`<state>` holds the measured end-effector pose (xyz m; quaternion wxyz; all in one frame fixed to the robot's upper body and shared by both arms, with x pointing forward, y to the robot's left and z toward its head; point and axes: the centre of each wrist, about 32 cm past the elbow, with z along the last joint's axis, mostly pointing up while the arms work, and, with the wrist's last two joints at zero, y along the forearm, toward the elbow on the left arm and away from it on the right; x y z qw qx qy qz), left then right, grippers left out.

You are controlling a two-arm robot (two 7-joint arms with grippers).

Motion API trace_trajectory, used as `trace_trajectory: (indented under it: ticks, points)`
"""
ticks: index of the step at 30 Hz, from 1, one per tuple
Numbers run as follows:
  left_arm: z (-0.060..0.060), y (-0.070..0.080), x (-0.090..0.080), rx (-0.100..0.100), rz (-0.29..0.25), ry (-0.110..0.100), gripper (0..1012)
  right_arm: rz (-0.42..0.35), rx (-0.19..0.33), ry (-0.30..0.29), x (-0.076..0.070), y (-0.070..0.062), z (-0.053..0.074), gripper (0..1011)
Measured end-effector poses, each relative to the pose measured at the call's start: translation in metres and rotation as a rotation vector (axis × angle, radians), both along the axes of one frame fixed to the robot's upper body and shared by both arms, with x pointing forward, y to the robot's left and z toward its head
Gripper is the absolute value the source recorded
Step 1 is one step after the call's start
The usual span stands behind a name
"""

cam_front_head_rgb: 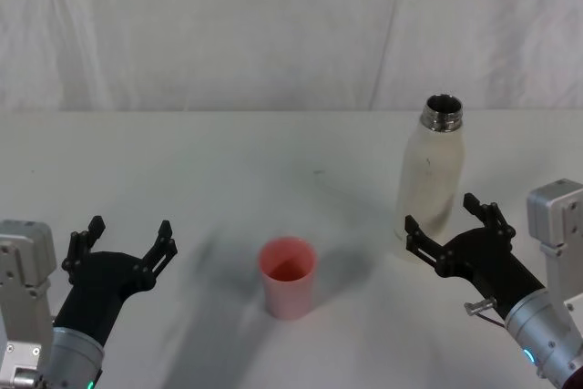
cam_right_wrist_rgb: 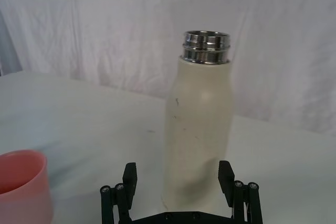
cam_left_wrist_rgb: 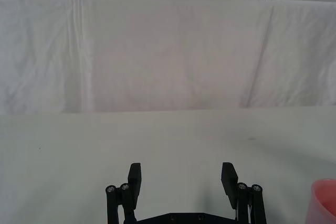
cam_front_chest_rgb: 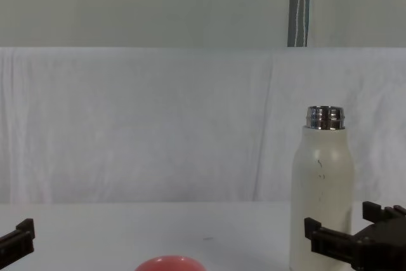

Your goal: Grasp the thermos with one hand and pour water into the cup lid.

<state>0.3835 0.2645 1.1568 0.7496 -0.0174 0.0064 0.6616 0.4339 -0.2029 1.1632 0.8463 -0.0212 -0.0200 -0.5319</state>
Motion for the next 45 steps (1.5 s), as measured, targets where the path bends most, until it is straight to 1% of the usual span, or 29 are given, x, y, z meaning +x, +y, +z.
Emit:
trace_trajectory:
  ticks: [4,8,22,32,45]
  points:
    - [0.000,0.000,0.000,0.000,0.000,0.000,1001,0.018,-0.014,0.000,0.006,-0.001,-0.001,1001]
    - [0.000,0.000,0.000,0.000,0.000,0.000,1001,0.019,-0.021,0.002,0.009,-0.001,-0.003,1001]
    - [0.000,0.000,0.000,0.000,0.000,0.000,1001,0.006,-0.024,0.014,0.019,-0.003,-0.005,1001]
    - [0.000,0.000,0.000,0.000,0.000,0.000,1001,-0.006,-0.001,0.027,0.030,-0.006,-0.004,1001]
    - [0.000,0.000,0.000,0.000,0.000,0.000,1001,0.000,0.028,0.037,0.037,-0.007,-0.002,1001]
